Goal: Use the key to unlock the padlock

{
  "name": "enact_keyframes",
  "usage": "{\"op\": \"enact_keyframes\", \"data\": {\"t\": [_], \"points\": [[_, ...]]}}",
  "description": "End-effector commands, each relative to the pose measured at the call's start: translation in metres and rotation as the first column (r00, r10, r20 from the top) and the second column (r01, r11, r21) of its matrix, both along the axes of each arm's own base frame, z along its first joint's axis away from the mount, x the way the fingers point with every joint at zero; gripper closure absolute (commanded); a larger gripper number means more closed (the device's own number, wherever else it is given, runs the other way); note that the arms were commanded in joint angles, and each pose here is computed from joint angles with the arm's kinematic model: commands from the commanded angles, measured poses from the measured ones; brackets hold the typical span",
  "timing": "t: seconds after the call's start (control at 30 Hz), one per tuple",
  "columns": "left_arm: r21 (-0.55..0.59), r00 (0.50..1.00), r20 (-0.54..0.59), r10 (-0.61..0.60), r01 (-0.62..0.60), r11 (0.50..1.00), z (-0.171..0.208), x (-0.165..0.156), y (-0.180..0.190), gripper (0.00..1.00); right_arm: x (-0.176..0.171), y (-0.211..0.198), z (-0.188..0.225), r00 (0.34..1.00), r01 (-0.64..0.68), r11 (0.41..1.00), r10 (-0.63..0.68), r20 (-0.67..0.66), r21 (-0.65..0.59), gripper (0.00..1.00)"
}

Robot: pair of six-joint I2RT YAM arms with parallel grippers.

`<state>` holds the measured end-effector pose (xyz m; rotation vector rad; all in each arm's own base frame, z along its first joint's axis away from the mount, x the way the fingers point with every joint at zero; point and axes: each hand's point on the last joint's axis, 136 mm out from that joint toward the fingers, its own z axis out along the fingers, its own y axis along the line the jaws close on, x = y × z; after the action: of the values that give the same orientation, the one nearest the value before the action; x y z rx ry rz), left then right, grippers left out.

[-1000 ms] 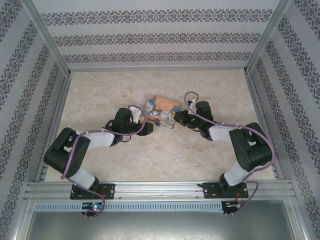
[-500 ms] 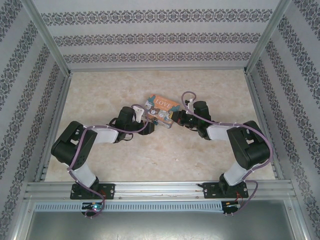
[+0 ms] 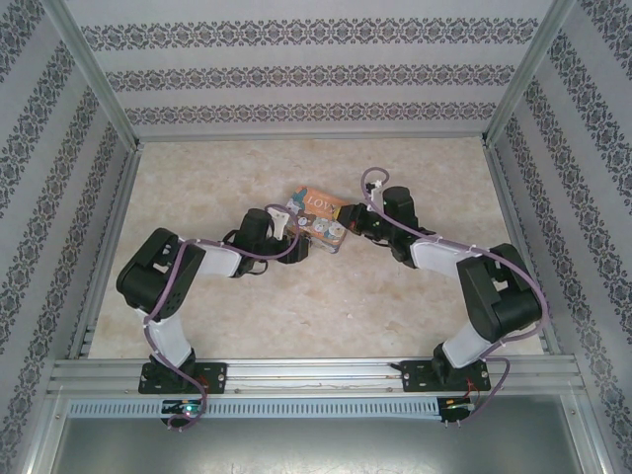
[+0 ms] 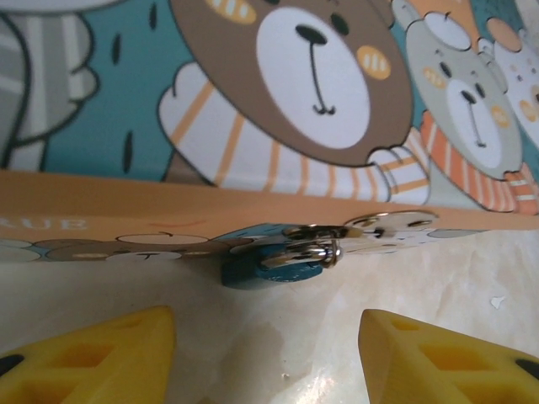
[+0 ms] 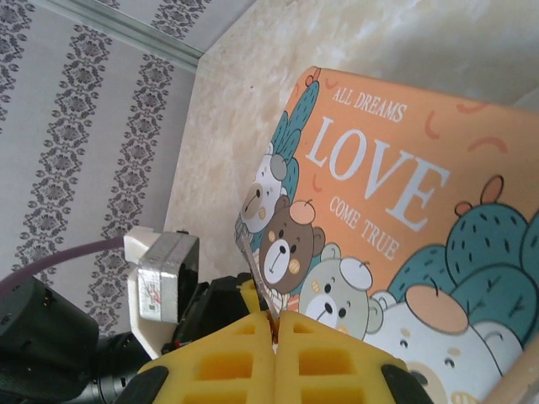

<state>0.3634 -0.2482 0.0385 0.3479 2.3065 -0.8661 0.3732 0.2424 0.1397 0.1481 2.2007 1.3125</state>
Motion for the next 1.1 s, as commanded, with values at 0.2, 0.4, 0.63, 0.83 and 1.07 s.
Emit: {"op": "enact_keyframes", "data": {"t": [0.2, 0.4, 0.63, 0.83, 1.07], "points": [[-0.030, 0.998, 0.044, -0.033, 0.034, 0.999, 0.003, 0.010, -0.017, 0.37, 0.008, 0.018, -0.018, 0.998, -0.045, 0.999, 0.044, -0.049, -0.015, 1.00], [-0.019, 0.998, 0.029, -0.051, 0.052, 0.998, -0.002, 0.011, -0.025, 0.41, 0.003, 0.018, -0.033, 0.994, -0.058, 0.997, 0.053, -0.091, -0.043, 1.00], [0.007, 0.997, -0.005, -0.078, 0.078, 0.997, -0.010, 0.007, -0.034, 0.46, -0.001, 0.017, -0.040, 0.993, -0.065, 0.996, 0.058, -0.106, -0.068, 1.00], [0.023, 0.994, -0.017, -0.105, 0.105, 0.994, -0.012, 0.001, -0.041, 0.50, -0.003, 0.016, -0.041, 0.992, -0.067, 0.995, 0.058, -0.108, -0.079, 1.00], [0.035, 0.995, -0.025, -0.100, 0.101, 0.994, -0.015, 0.002, -0.042, 0.54, -0.002, 0.016, -0.039, 0.993, -0.065, 0.995, 0.057, -0.102, -0.080, 1.00]]}}
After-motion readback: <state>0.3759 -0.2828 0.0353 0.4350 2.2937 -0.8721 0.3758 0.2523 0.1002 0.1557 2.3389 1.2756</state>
